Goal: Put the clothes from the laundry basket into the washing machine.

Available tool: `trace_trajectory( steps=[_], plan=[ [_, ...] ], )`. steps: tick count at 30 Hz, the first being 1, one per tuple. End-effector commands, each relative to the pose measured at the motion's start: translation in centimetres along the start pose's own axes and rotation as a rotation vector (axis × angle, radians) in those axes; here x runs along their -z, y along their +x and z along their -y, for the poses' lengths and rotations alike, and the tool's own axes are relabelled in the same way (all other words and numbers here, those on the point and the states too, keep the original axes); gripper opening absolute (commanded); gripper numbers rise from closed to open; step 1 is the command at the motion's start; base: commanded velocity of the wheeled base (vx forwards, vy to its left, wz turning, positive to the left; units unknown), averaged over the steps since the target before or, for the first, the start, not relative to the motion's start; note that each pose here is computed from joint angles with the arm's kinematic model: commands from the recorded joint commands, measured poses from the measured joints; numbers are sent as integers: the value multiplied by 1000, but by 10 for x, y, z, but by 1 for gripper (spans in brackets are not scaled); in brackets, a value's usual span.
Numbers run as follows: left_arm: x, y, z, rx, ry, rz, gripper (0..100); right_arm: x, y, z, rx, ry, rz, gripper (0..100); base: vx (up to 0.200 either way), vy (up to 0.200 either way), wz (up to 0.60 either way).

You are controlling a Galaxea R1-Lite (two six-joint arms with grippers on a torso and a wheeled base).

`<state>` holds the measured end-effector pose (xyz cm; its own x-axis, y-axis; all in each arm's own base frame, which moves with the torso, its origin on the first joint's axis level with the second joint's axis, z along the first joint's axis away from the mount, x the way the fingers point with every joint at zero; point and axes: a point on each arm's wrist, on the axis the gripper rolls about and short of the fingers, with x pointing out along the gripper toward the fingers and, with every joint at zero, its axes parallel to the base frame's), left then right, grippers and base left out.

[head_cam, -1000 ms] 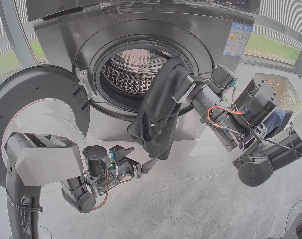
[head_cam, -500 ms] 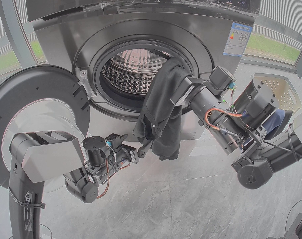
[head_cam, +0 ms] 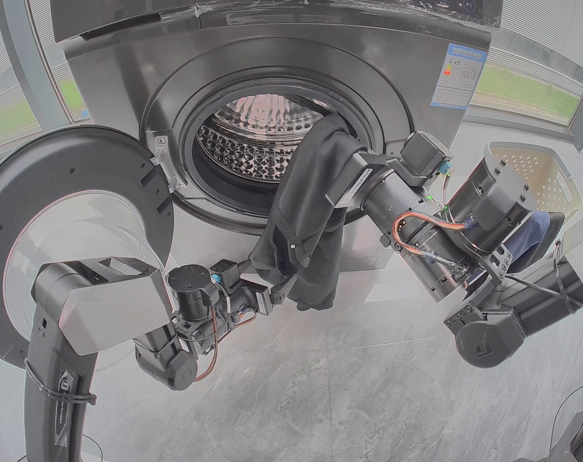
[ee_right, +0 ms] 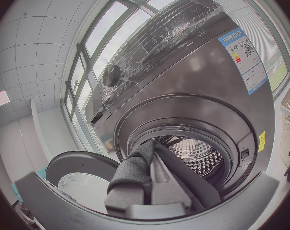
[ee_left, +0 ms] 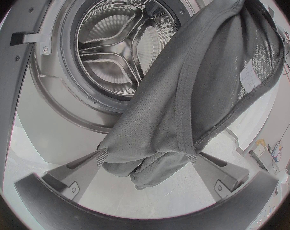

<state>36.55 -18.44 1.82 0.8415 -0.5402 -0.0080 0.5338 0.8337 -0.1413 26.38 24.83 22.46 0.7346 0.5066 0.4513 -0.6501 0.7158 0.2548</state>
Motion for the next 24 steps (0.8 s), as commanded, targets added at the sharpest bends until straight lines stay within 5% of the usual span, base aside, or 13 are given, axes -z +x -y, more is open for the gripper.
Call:
trace_trajectory(
  steps=[1,3,4,24],
  plan=[
    [3,6,-3,-3,1,15,100,1,0,0,-1,2,-1,0,0,0,0],
    [2,8,-3,-1,2,24,100,1,-1,0,0,1,-1,0,0,0,0],
    [0,9,-3,-2,3,30,0,2,-1,0,1,-1,-4,0,0,0,0],
    [-35,-17,5,2,0,57,0,2,-2,8,18,-9,-8,0,0,0,0]
  ],
)
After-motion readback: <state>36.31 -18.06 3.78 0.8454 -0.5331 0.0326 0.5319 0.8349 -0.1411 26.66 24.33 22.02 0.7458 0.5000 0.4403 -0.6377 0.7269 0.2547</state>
